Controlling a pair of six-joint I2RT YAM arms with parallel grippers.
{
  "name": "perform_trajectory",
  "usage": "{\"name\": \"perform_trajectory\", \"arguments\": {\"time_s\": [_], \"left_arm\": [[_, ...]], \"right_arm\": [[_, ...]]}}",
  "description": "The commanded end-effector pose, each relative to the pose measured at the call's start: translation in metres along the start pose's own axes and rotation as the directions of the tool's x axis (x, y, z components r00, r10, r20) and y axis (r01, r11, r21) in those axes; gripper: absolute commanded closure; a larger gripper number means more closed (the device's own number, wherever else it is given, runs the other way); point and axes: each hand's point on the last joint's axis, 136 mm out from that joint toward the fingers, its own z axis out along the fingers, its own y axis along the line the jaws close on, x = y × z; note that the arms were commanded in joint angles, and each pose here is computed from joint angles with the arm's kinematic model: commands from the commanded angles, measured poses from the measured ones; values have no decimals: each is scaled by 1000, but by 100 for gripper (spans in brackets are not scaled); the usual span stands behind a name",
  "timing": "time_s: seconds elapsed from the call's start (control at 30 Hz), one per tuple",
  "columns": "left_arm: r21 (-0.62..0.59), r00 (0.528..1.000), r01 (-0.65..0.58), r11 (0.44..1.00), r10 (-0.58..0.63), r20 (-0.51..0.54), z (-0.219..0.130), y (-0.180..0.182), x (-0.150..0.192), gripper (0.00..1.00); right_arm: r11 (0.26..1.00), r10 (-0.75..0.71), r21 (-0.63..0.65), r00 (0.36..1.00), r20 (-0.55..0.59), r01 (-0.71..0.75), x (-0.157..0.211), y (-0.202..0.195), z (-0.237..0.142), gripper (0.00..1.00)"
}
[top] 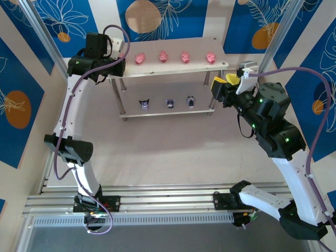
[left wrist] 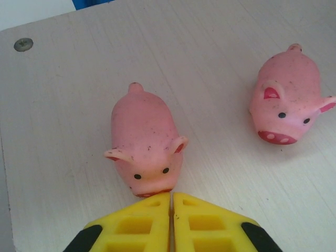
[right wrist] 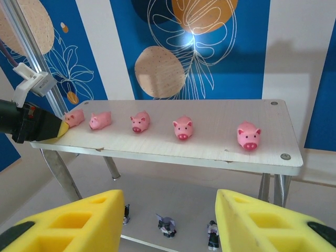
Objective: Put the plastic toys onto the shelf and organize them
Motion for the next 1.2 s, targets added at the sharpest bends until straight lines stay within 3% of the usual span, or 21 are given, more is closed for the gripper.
{"name": "perform_trajectory", "arguments": {"time_s": [0.0,0.27,0.47,0.63,0.83,1.17], "left_arm": [[-21,1000,11,1000,-11,22,9,11,-7,89],[3,999,23,1000,-23,38,2,6,-11,88],[49,995,37,998,-41,89,-28,-4,-20,82],[90,977,44,995,-62,206,-68,-13,-39,76],[138,941,49,989,-92,326,-101,-22,-64,77],[162,973,24,986,-61,221,-56,-39,-50,85]], "right_arm": [[1000,14,-9,1000,14,-13,-2,1,2,50],[1000,10,-7,1000,15,-10,-3,0,1,50],[1000,13,-8,1000,18,-13,-4,0,0,50],[1000,22,-21,1000,21,-22,-4,3,2,50],[999,27,-26,999,20,-26,-6,4,4,50],[999,30,-29,999,18,-30,-9,5,4,50]]}}
